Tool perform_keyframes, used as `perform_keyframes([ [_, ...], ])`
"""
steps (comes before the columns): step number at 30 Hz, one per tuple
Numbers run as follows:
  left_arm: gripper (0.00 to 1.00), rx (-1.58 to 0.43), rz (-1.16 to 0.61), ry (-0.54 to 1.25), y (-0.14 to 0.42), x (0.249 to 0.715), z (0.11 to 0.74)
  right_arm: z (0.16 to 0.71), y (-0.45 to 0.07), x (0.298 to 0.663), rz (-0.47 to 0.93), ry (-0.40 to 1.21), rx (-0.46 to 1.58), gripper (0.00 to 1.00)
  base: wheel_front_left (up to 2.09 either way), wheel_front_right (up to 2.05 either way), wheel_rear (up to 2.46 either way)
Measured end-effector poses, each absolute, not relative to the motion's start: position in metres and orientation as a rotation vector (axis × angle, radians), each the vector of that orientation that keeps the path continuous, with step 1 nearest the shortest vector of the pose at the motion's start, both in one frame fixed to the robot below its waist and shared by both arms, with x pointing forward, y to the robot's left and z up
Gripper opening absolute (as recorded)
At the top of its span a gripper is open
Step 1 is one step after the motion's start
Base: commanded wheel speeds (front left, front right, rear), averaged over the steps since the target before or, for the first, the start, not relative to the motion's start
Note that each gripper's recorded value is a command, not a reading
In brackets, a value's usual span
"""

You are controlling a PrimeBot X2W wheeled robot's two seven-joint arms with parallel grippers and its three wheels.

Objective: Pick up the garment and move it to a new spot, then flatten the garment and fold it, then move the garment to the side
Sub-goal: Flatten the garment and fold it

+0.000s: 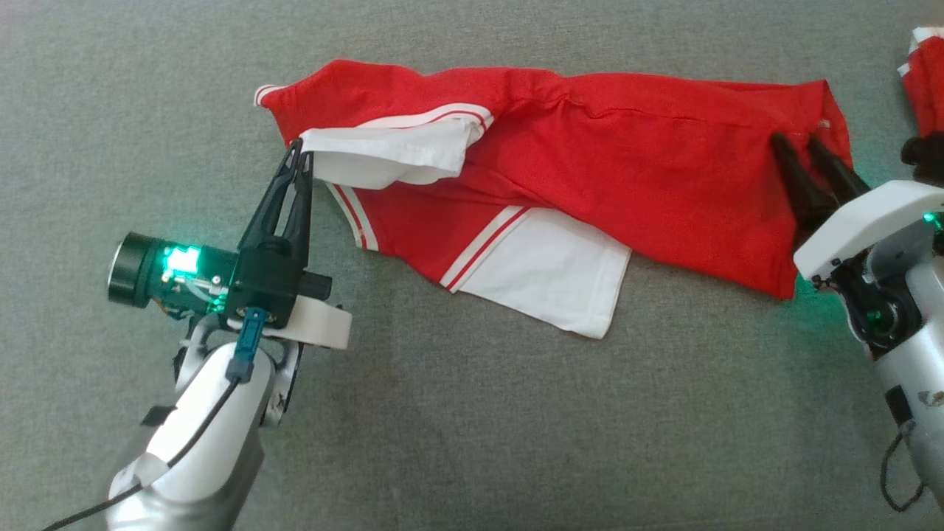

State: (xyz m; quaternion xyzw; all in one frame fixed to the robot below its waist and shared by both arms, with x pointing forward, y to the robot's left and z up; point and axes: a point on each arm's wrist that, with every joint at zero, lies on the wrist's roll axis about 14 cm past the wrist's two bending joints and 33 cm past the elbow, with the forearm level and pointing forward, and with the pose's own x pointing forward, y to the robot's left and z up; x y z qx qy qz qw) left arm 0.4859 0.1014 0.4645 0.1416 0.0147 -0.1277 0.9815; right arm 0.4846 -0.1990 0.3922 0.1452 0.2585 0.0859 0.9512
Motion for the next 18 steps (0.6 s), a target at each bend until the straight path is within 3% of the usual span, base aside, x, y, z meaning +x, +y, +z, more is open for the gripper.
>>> perform_keyframes([
  [2,0.0,0.286,-0.255,0.029,0.103,0.486,0.465,0.391,-0.2,0.486,0.171,0.52,0.293,0.11,0.0,0.0,0.0],
  [3,0.0,0.287,-0.251,0.029,0.103,0.485,0.465,0.392,-0.201,0.488,0.169,0.513,0.291,0.0,0.0,0.0,0.0],
  [13,0.0,0.289,-0.226,-0.043,0.109,0.482,0.487,0.426,-0.209,0.5,0.164,0.35,0.288,0.0,0.0,0.0,0.0],
  [18,0.0,0.278,-0.211,-0.132,0.117,0.477,0.518,0.456,-0.222,0.489,0.18,0.244,0.263,0.0,0.0,0.0,0.0],
])
